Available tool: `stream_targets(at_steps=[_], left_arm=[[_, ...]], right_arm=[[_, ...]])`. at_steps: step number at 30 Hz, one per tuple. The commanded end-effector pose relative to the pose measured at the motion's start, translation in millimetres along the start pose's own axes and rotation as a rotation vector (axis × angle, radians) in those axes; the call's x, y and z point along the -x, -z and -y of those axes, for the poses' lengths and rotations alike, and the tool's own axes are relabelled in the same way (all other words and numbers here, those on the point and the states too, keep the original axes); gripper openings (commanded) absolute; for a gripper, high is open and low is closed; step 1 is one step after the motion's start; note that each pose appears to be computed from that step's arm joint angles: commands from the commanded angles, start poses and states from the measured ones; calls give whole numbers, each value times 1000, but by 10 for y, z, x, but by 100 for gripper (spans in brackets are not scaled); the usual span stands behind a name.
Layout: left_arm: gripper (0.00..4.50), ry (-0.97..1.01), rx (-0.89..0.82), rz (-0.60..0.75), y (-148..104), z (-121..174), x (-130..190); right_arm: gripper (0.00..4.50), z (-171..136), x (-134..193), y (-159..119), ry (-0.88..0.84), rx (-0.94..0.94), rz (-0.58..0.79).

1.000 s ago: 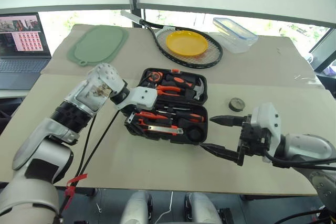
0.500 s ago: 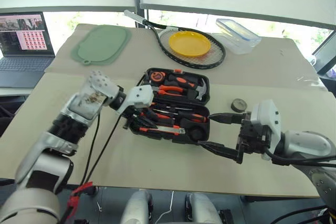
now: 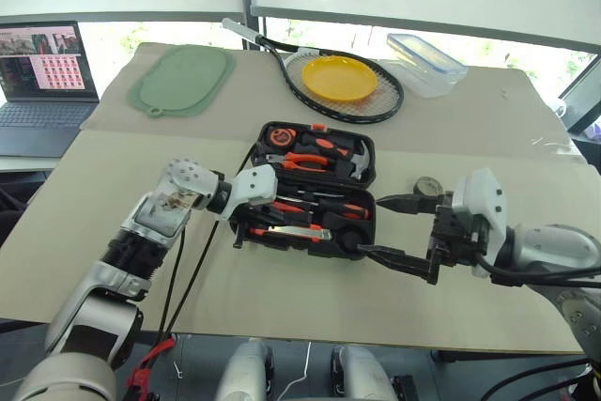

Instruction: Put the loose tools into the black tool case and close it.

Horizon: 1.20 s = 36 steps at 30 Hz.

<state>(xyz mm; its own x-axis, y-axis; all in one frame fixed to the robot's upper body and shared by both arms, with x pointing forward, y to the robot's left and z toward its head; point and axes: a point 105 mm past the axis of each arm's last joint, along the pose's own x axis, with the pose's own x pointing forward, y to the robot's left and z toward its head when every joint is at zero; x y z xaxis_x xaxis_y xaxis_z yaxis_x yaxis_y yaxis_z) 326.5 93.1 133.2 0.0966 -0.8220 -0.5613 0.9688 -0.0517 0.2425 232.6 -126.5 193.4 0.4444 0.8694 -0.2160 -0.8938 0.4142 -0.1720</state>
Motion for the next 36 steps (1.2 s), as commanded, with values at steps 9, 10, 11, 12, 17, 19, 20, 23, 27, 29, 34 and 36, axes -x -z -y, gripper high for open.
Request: stream_targets(at_steps=[9, 10, 11, 12, 17, 19, 20, 23, 27, 29, 34, 36], left_arm=[[3, -16, -12, -26, 156, 45, -76], [3, -20, -17, -31, 179, 45, -88], [3, -20, -15, -37, 207, 52, -102], [3, -18, -18, -46, 237, 60, -115], [3, -34, -41, -83, 353, 40, -163], [3, -49, -48, -86, 370, 19, -169], [3, -58, -48, -82, 367, 9, -166], [3, -82, -32, -48, 312, -11, -139], [3, -91, 3, -42, 319, 29, -94], [3, -82, 1, -61, 388, 82, -110], [3, -124, 11, 8, 270, 42, -41], [3, -176, 37, 99, 78, -31, 70]], right_arm=[[450, -25, 36, -74, -9, 20, 9], [450, -24, 39, -75, -8, 20, 9], [450, -25, 40, -76, -8, 20, 10], [450, -24, 41, -79, -8, 21, 10], [450, -14, 47, -70, -4, 24, 7], [450, -12, 48, -56, -3, 25, 3], [450, -10, 49, -51, -2, 24, 2], [450, -9, 54, -36, 0, 20, 1], [450, -6, 47, -14, 0, 13, 1], [450, -9, 34, -19, -3, 11, 6], [450, 14, 27, -24, -1, 10, 7], [450, 40, 49, -15, 16, 10, 0]])
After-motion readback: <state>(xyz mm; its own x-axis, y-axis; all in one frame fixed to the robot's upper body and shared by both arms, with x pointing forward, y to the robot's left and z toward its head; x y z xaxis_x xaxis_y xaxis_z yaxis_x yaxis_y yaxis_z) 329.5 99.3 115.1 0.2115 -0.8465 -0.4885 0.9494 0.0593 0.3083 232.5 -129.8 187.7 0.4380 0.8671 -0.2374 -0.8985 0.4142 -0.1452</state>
